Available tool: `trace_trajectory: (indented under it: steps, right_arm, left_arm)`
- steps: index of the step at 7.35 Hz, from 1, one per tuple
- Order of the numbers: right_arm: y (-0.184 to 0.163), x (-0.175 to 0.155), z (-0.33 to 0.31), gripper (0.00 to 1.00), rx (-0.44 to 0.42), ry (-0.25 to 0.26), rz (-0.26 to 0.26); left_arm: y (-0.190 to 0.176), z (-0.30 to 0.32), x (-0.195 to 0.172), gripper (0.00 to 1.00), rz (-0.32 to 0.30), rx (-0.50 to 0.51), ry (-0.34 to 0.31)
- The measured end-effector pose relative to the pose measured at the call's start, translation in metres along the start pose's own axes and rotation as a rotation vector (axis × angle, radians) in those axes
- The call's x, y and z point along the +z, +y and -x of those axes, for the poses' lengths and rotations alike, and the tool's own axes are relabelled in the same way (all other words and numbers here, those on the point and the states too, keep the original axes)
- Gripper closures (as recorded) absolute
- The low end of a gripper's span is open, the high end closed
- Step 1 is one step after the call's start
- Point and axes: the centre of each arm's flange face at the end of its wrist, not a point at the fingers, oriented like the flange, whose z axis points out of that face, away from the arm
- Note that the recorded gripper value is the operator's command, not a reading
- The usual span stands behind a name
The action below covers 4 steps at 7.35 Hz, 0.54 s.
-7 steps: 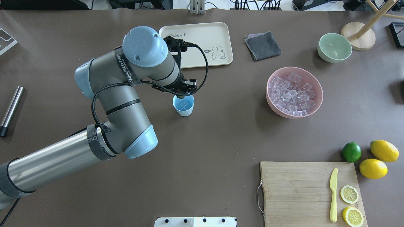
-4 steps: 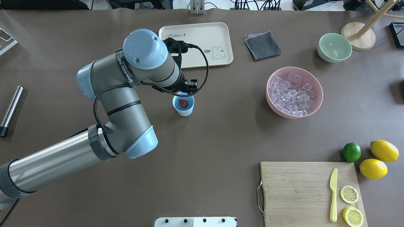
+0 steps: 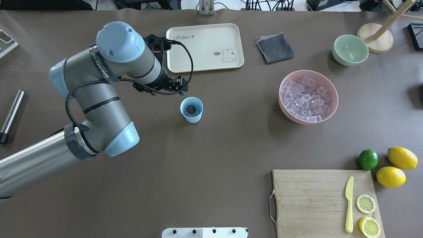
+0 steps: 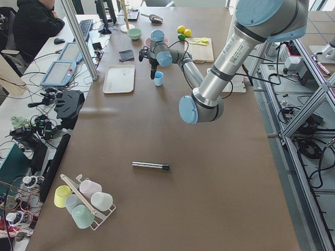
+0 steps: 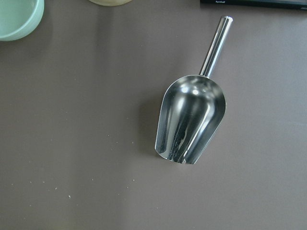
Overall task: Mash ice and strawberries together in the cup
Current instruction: 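Withdraw the left gripper from the cup back toward the metal rod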
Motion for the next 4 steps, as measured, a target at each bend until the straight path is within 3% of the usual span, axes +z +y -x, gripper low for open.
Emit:
trace_trajectory:
  steps: [4]
  right_arm:
    - [0.001,-0.004,-0.001,0.01,0.002,0.005,-0.007]
  left_arm:
    - [-0.059,0.286,-0.043,0.02,0.010,0.067,-0.164]
